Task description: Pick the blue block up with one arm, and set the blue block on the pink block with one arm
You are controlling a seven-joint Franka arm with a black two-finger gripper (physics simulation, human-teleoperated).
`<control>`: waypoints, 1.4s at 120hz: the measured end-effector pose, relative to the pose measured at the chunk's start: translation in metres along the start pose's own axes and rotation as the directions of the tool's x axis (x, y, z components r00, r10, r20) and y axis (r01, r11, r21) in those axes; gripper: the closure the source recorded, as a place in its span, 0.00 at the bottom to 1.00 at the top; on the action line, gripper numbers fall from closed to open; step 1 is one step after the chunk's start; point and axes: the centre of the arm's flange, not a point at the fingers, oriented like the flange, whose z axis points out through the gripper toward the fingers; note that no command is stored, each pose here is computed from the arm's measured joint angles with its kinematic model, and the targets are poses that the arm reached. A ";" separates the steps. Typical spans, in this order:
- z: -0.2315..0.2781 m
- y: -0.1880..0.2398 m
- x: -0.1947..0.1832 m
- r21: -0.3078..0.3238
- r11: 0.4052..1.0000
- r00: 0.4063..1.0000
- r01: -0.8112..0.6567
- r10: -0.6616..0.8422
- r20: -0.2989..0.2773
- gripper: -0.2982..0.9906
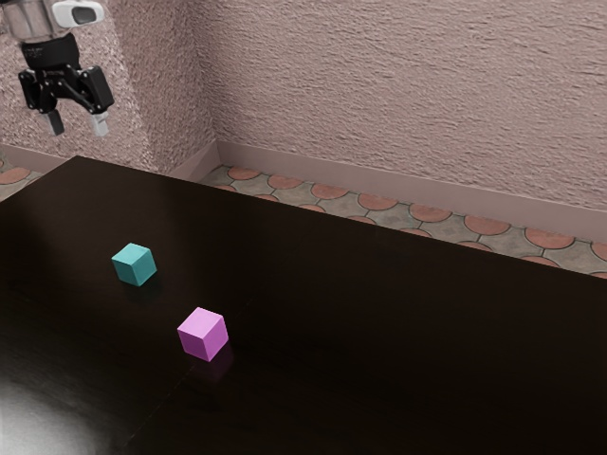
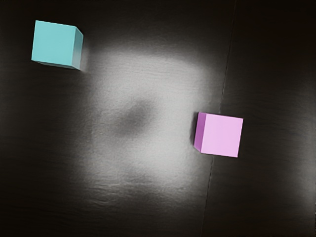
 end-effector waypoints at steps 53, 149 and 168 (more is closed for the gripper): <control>-0.095 0.076 0.004 0.207 0.960 0.962 -0.188 0.223 -0.158 0.23; 0.328 -0.122 0.172 0.072 0.977 0.959 -0.199 0.179 0.218 0.23; 0.343 -0.126 0.176 0.067 0.974 0.954 -0.218 0.198 0.225 0.23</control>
